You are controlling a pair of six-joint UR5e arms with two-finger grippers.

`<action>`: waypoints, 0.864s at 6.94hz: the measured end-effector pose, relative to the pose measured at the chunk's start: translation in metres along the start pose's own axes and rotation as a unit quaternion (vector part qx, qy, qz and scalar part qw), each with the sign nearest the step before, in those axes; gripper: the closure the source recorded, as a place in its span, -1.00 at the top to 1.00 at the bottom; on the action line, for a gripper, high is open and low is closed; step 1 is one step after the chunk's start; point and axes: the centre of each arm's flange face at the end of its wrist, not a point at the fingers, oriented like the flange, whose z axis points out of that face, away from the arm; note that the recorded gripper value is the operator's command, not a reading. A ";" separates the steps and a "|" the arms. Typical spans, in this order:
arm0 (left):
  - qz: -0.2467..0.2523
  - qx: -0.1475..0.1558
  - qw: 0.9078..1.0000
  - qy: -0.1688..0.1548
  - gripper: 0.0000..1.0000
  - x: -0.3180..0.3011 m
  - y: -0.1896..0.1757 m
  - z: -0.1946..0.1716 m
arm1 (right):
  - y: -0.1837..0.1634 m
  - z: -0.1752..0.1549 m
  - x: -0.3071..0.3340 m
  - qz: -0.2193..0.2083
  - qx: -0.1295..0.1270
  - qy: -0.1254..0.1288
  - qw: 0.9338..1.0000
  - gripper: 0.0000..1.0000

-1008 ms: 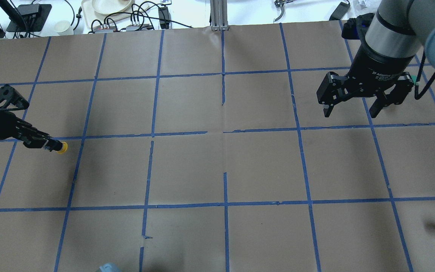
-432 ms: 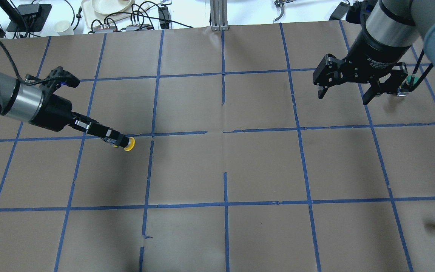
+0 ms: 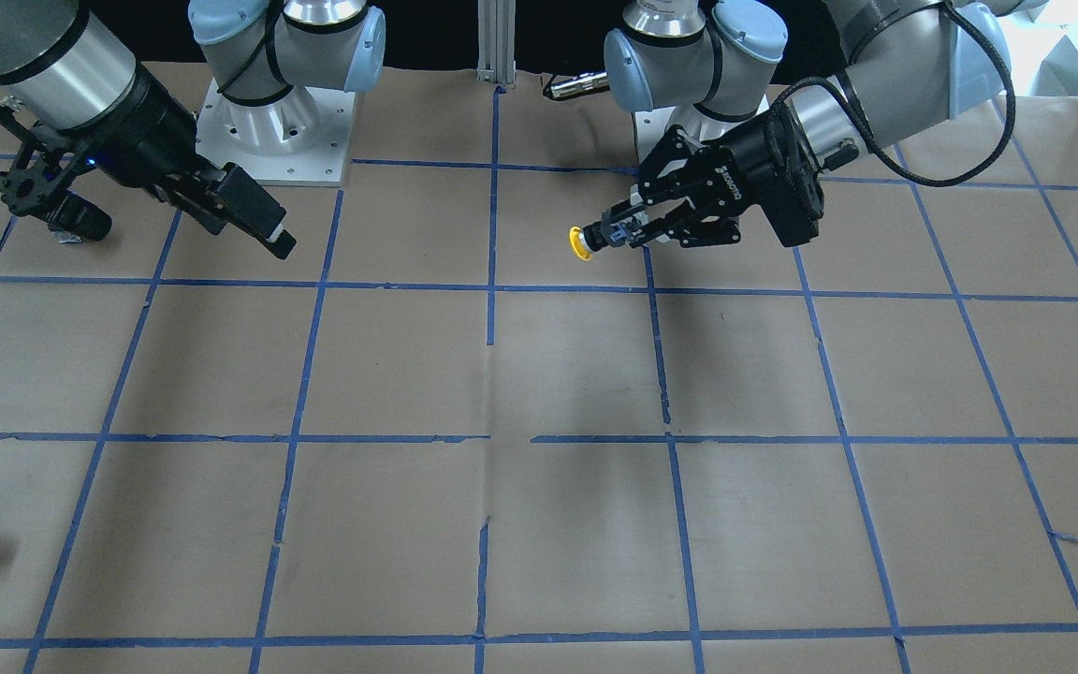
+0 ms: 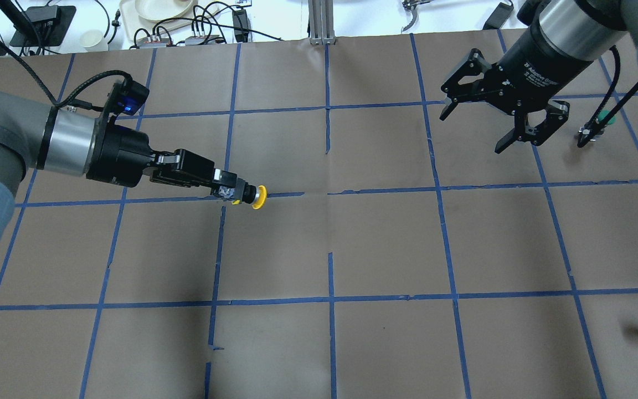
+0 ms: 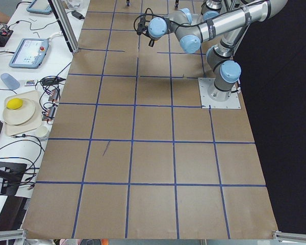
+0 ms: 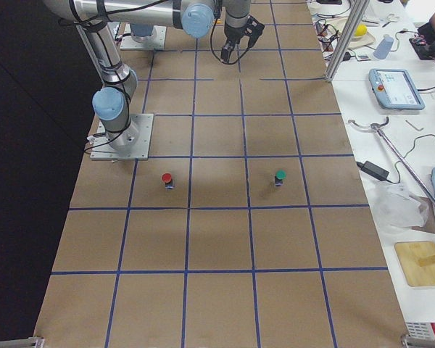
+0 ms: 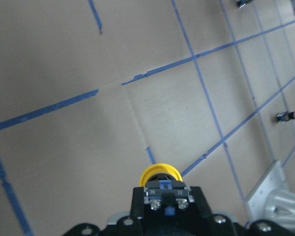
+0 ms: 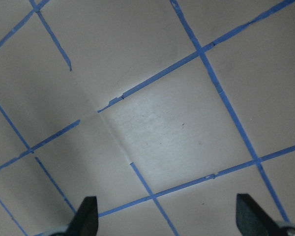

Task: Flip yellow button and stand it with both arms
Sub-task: 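Lift the yellow button with the left gripper and carry it toward the table center, then hold the yellow button up while the right gripper approaches its yellow cap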

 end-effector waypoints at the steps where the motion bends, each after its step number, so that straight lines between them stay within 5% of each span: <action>1: -0.051 0.011 0.997 0.049 -0.74 0.026 -0.002 0.013 | -0.002 0.003 -0.005 0.044 -0.021 -0.034 0.998 0.99; 3: -0.121 0.017 0.982 0.145 -0.74 0.064 -0.002 0.030 | -0.002 0.004 -0.018 0.138 -0.068 -0.097 0.983 0.99; 6: -0.167 0.035 0.949 0.266 -0.79 0.084 -0.009 0.028 | 0.003 -0.008 -0.023 0.231 -0.103 -0.138 0.958 0.99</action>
